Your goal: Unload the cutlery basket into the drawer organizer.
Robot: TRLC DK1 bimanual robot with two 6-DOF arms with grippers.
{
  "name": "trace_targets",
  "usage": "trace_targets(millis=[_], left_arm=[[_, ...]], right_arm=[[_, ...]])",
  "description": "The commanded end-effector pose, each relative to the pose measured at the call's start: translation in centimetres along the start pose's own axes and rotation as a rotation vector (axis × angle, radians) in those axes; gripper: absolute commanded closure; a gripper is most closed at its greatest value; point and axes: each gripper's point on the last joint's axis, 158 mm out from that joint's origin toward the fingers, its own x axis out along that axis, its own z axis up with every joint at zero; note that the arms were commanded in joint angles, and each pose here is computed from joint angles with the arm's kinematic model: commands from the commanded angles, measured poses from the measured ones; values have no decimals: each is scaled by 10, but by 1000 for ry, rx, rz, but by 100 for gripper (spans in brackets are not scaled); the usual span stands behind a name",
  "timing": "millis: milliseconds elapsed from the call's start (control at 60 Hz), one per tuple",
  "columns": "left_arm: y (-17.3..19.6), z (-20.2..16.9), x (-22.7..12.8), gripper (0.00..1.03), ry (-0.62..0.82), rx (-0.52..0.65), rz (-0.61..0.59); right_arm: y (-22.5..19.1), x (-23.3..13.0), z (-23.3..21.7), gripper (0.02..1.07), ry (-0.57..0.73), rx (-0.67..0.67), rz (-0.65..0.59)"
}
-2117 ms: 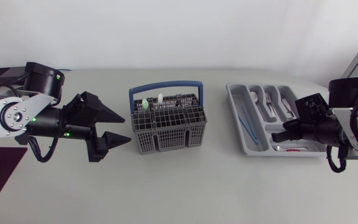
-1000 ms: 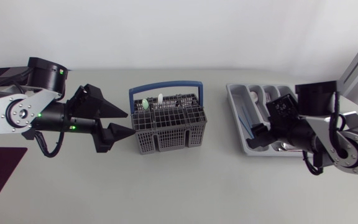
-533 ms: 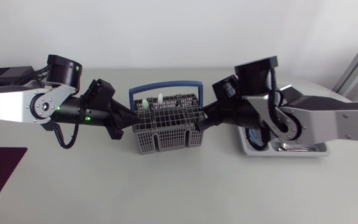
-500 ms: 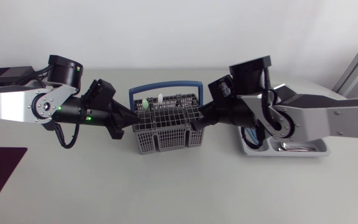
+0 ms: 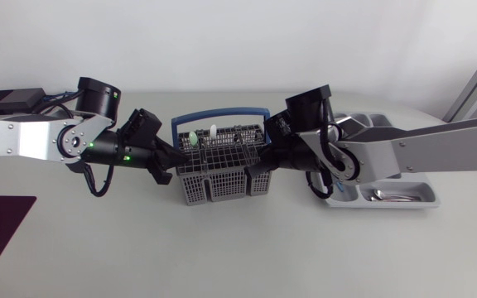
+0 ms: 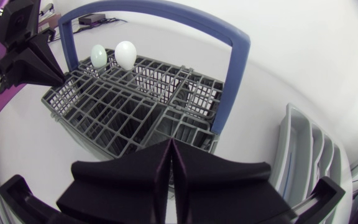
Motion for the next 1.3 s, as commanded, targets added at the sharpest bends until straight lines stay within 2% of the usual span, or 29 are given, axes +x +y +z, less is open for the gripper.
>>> trace_targets(millis=[0,117,283,500,733,850,1000,1150,1283], left_arm=[[1,13,-10,77,-29,-1,18],[-6,29,-36,77,-71,7,44],[-16,15,-39,77,-35,-2,25],[-46,-20,-22,77,45,52,-54],[-62,-48,-10,77,113,116,-117],[-64,-64,0,77,155,126,-139],[-55,-73,9,77,175,134,-108],[-41,-70,12,77,154,127,-77],[-23,-64,14,77,132,124,-32]], right_arm=[[8,-11,9,101,-23,16,25],[0,-40,30,101,-76,26,19],[-32,-54,40,101,-106,69,-16],[-67,-36,53,101,-134,169,-15],[-85,-4,82,101,-140,323,100],[-81,21,89,101,-84,416,221],[-65,39,85,101,-4,467,335],[-48,34,77,101,35,462,406],[-39,15,70,101,46,443,427]])
